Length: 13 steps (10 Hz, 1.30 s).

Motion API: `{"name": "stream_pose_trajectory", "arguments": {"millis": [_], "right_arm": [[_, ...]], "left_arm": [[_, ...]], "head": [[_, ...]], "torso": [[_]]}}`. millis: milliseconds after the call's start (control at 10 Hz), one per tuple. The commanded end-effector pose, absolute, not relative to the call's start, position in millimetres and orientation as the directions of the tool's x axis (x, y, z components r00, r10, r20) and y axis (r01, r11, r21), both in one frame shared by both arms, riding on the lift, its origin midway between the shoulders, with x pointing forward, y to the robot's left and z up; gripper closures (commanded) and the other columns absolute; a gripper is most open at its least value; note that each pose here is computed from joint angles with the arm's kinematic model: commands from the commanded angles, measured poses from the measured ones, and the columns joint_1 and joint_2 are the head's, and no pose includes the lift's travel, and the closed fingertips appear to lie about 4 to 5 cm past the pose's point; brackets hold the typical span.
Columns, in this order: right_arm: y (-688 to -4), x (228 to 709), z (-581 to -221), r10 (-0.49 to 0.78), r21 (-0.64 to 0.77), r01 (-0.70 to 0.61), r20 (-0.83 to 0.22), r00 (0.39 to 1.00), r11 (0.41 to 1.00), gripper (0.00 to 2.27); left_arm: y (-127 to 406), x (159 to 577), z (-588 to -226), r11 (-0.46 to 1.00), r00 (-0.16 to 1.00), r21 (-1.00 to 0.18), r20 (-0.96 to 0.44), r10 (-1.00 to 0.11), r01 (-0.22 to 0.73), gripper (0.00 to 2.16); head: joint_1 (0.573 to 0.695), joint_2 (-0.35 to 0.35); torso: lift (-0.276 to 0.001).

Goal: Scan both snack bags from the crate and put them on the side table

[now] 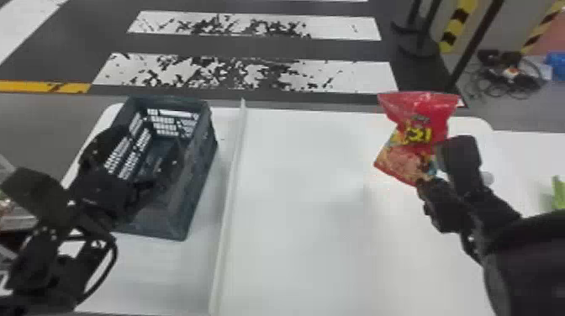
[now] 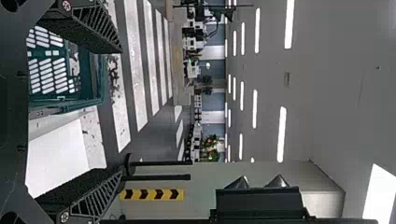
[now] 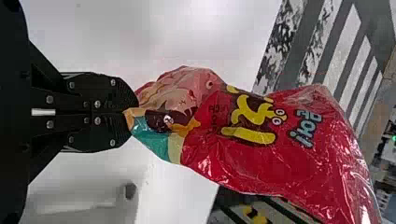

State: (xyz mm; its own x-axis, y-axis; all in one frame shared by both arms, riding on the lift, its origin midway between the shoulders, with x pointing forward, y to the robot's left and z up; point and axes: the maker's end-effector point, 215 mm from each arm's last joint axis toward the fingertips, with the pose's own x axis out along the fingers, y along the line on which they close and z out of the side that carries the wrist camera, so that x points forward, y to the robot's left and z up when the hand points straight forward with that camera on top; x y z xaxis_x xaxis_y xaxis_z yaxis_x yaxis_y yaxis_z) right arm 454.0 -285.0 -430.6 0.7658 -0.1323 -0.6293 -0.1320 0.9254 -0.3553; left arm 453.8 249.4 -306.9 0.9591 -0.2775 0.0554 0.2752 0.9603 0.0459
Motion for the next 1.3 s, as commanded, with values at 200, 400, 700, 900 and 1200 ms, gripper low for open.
{"name": "stream_pose_trajectory", "arguments": {"millis": [200,400,700,900,1200], "right_arm": [[-272.6,452.1,-426.9,-0.329,-0.844,-0.209,-0.404,0.854,0.493,2.26],[-250.5,441.5,-449.4,-0.325,-0.934,-0.26,-0.331,0.886,0.244,2.26],[-242.1,415.2,-481.1,-0.317,-0.934,-0.347,-0.356,0.879,0.088,2.1],[-226.7,395.9,-500.4,-0.265,-0.884,-0.446,-0.467,0.843,0.14,0.82],[-219.0,391.4,-499.0,-0.174,-0.734,-0.535,-0.643,0.746,0.419,0.01]], "left_arm": [[250.7,453.6,-307.0,0.961,0.96,0.048,0.054,-0.276,0.274,0.09],[251.5,453.1,-307.6,0.961,0.96,0.048,0.053,-0.275,0.273,0.09],[255.7,452.4,-308.1,0.963,0.962,0.048,0.051,-0.268,0.266,0.09],[256.0,453.3,-308.3,0.963,0.962,0.048,0.052,-0.268,0.265,0.09],[256.8,452.9,-308.9,0.963,0.963,0.048,0.05,-0.267,0.264,0.09]], "head": [[0.695,-0.05],[0.695,-0.023],[0.695,0.006],[0.695,0.022],[0.695,0.047]], "torso": [[-0.087],[-0.087],[-0.087],[-0.087],[-0.087]]}}
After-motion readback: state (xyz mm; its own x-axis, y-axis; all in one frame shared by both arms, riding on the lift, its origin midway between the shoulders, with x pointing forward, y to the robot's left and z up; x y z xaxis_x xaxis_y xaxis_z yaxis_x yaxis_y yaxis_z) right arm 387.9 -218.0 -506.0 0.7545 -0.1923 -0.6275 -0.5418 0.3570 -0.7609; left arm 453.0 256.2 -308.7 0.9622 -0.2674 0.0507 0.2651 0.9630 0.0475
